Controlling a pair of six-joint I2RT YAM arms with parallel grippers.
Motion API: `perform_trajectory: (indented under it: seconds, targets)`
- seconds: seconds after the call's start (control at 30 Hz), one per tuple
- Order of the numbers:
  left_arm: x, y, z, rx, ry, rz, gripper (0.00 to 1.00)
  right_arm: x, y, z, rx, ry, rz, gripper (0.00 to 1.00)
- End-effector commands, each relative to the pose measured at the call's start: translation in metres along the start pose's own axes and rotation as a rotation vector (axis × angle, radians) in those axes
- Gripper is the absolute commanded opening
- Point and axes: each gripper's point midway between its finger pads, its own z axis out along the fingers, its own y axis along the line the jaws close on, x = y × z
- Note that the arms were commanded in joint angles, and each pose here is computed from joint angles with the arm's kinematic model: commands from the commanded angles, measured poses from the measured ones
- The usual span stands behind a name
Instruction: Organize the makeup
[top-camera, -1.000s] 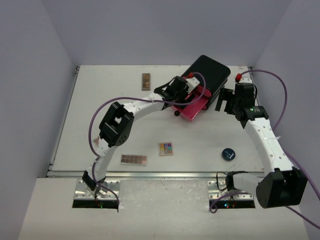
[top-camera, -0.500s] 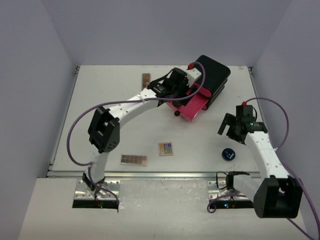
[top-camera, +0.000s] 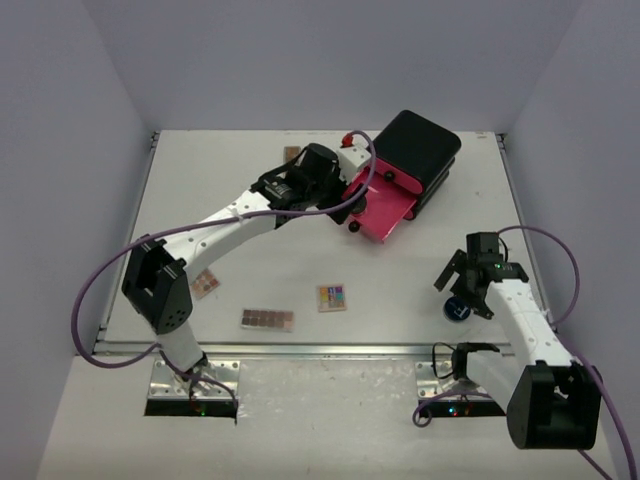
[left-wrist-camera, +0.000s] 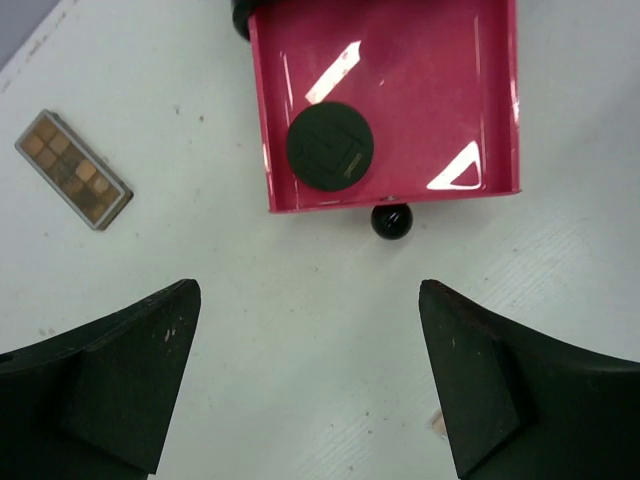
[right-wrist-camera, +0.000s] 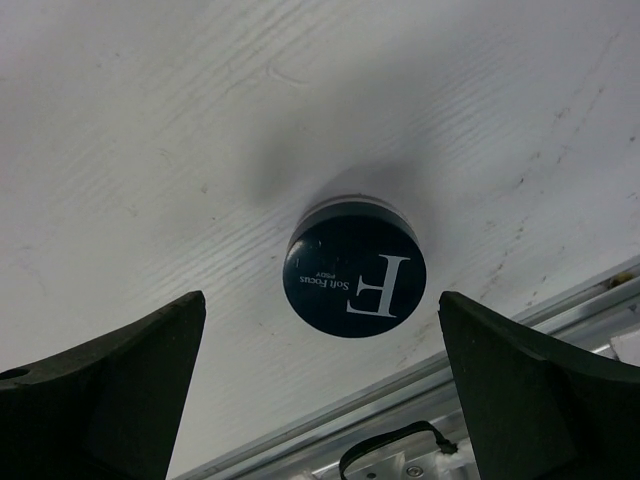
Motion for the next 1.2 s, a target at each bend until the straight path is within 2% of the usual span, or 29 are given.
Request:
perform_trajectory:
  seconds: [0.0, 0.2, 0.33, 0.5, 0.6, 0.73, 0.9, 0.93, 1.07, 1.17]
  targets:
    - [-0.004, 0.031, -0.013, -0.018, -0.050, -0.088, 0.88, 0.008, -0.006, 0.009, 0.037, 0.001, 0.101, 0.99]
    - [-0.012, 0.048, -0.029, -0.054, -0.108, -0.113, 0.89, 0.020, -0.009, 0.020, 0.053, 0.031, 0.118, 0.98]
    - [-0.018, 0.042, -0.034, -0.023, -0.133, -0.109, 0.89, 0.025, -0.007, 0.026, 0.038, 0.035, 0.133, 0.90]
    - [-0.022, 0.046, -0.038, -0.039, -0.145, -0.101, 0.89, 0.025, -0.012, 0.028, 0.062, 0.023, 0.132, 0.66]
    - [-0.019, 0.047, -0.036, -0.041, -0.139, -0.102, 0.89, 0.023, -0.014, 0.029, 0.070, 0.002, 0.140, 0.46]
    - [-0.014, 0.047, -0.030, -0.040, -0.124, -0.103, 0.89, 0.016, -0.006, 0.029, 0.010, -0.036, 0.123, 0.34]
    - [-0.010, 0.047, -0.022, -0.038, -0.107, -0.104, 0.89, 0.004, 0.004, 0.027, -0.050, -0.081, 0.054, 0.13]
    - [-0.010, 0.047, -0.021, -0.040, -0.107, -0.105, 0.89, 0.001, 0.006, 0.026, -0.055, -0.087, 0.045, 0.11]
    - [-0.012, 0.049, -0.017, -0.046, -0.106, -0.105, 0.89, -0.007, -0.003, 0.023, 0.013, -0.092, 0.027, 0.17]
    - [-0.013, 0.048, -0.015, -0.038, -0.106, -0.110, 0.89, 0.007, -0.010, 0.028, 0.049, -0.021, -0.006, 0.40]
